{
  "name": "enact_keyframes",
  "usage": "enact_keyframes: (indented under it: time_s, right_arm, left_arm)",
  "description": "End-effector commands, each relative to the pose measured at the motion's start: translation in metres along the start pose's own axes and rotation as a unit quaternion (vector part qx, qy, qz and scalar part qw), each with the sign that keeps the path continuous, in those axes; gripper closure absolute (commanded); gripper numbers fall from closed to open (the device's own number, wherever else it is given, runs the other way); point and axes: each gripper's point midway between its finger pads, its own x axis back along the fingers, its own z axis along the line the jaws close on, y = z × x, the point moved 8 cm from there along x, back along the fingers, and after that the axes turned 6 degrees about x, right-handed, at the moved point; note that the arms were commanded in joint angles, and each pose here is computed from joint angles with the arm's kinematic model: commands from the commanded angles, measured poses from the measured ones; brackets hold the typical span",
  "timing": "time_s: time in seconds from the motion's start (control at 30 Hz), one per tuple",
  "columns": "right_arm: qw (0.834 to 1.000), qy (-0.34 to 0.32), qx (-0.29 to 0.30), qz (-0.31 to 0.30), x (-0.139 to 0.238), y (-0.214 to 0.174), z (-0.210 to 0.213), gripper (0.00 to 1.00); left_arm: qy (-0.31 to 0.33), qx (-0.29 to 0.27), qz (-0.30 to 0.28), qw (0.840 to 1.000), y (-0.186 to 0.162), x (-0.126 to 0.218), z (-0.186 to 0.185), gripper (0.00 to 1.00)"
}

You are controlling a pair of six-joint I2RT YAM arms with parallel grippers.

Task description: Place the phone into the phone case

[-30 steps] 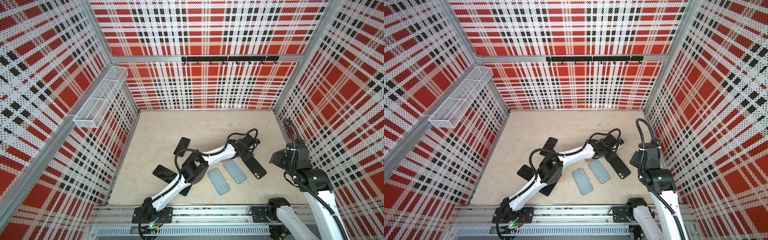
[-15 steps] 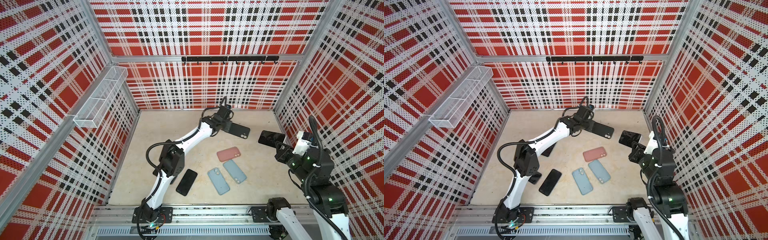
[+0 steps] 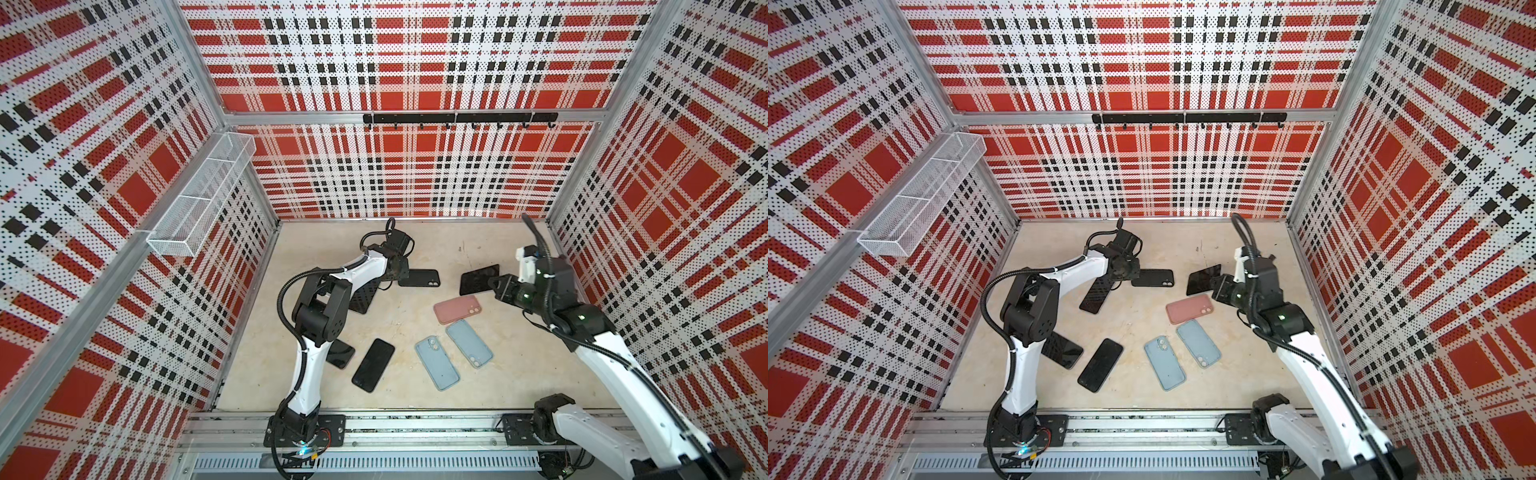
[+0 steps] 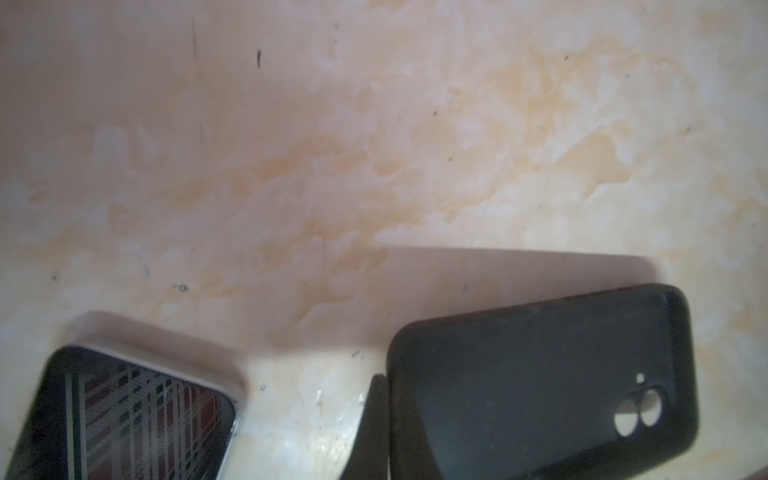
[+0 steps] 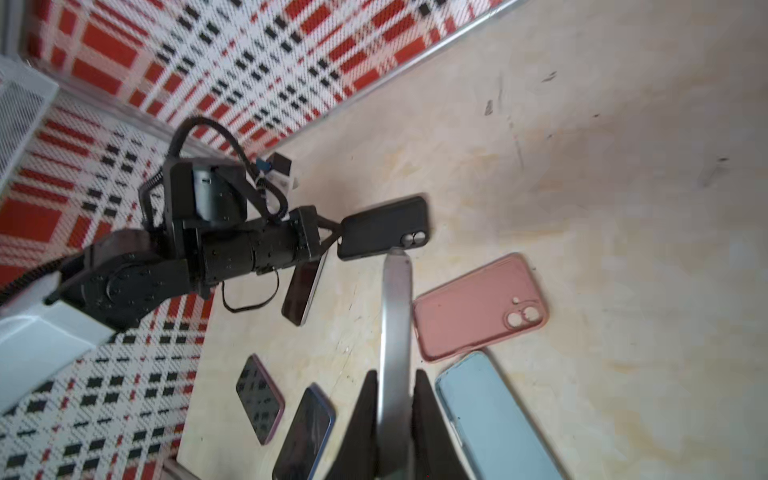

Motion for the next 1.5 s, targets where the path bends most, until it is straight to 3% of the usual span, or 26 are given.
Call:
enact_keyframes:
  time_s: [0.0,0.23,0.57,0.77,1.0,1.27,1.47]
  right_arm:
    - [0.998,0.033,0.023,-0.049,-0.018,0.029,0.031,1.0]
    - [0.998,0.063,0.022,0.013,-0.073,0.03,0.045,1.0]
    - [0.996,0.075,0.024,0.048,-0.111,0.03,0.048,1.0]
    - [0.994,0.081,0.025,0.064,-0.128,0.027,0.047,1.0]
    - [0.992,0.09,0.042,0.08,-0.143,0.029,0.05,1.0]
    - [0.987,0.127,0.031,0.098,-0.178,0.025,0.052,1.0]
    - [0.983,0.144,0.028,0.107,-0.204,0.014,0.058,1.0]
  left_arm:
    - [-0.023,0.045,-0.031,0.998,0.013,0.024,0.009,1.0]
    - [-0.015,0.065,-0.026,0.997,-0.001,0.019,0.036,1.0]
    - [-0.049,0.067,-0.016,0.996,-0.011,0.012,0.039,0.98]
    - [-0.069,0.067,-0.022,0.995,-0.007,0.014,0.037,0.78]
    - [-0.09,0.076,-0.063,0.991,0.005,0.05,0.04,0.53]
    - [-0.162,0.094,-0.116,0.975,-0.01,0.1,0.058,0.02]
    - [-0.235,0.11,-0.088,0.962,-0.026,0.093,0.06,0.01]
